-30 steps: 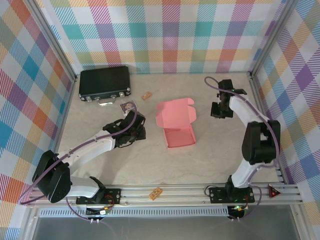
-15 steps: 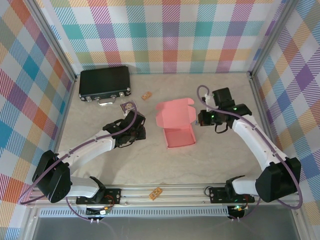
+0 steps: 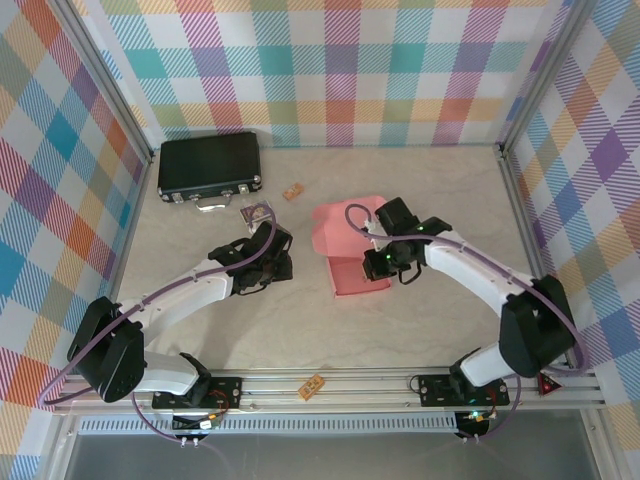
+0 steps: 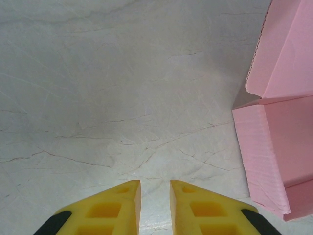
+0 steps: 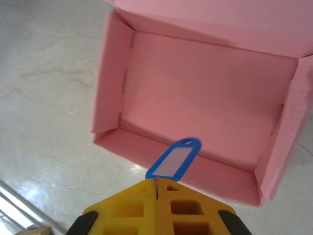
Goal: Fold the paper box
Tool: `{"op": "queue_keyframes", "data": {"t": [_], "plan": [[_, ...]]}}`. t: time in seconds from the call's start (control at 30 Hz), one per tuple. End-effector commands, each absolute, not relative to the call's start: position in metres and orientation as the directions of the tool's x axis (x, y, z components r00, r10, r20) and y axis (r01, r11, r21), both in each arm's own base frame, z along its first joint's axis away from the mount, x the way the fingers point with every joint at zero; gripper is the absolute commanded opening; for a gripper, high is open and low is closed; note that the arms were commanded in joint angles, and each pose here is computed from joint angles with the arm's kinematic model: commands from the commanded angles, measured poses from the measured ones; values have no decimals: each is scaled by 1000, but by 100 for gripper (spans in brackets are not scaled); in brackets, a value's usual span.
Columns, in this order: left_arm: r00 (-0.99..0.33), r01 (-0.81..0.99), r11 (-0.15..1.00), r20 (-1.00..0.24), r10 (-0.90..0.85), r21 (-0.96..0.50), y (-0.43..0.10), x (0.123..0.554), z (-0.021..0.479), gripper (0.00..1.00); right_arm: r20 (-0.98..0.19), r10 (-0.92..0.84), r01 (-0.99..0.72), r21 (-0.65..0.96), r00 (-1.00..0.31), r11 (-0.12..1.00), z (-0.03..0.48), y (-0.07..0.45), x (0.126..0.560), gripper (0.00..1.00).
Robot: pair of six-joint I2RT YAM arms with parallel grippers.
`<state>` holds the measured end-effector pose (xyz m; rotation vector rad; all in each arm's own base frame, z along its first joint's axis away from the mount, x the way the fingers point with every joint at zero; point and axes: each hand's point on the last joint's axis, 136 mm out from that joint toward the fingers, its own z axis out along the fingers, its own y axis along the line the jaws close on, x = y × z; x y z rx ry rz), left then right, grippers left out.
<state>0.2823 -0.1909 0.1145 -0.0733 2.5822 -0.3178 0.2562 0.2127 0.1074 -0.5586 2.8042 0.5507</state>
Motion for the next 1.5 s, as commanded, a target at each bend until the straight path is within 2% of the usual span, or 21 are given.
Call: {"op": "queue_keyframes", "data": {"t": [0.0, 0.13, 0.27, 0.57, 0.67, 1.03, 1.17, 1.33, 1.47], "plan": [[-856, 31, 965, -505, -108, -259, -200, 283, 123, 23, -255, -307, -375, 287, -917, 882, 91, 214, 264, 0], [-855, 28, 966, -507, -109, -255, -198, 282, 123, 23, -192, -306, -347, 238, -933, 907, 73, 212, 270, 1], [-857, 25, 968, -505, -109, -251, -196, 280, 121, 23, -183, -328, -367, 252, -927, 896, 67, 225, 274, 4], [-852, 22, 968, -510, -113, -250, -194, 279, 123, 23, -159, -326, -355, 208, -932, 911, 57, 232, 294, 15], [-852, 22, 968, -511, -112, -249, -194, 279, 123, 23, -163, -332, -361, 197, -929, 912, 58, 234, 297, 22], [-858, 21, 969, -503, -108, -245, -195, 280, 118, 23, -173, -339, -369, 185, -925, 911, 64, 242, 313, 24], [-857, 21, 970, -504, -107, -241, -196, 282, 115, 24, -199, -322, -353, 147, -925, 924, 68, 236, 319, 28], [-852, 34, 974, -516, -89, -225, -200, 291, 117, 25, -289, -286, -331, 120, -914, 936, 91, 231, 333, 29], [-836, 55, 978, -544, -65, -201, -206, 305, 123, 28, -343, -205, -262, 128, -917, 956, 108, 213, 343, 31]]}}
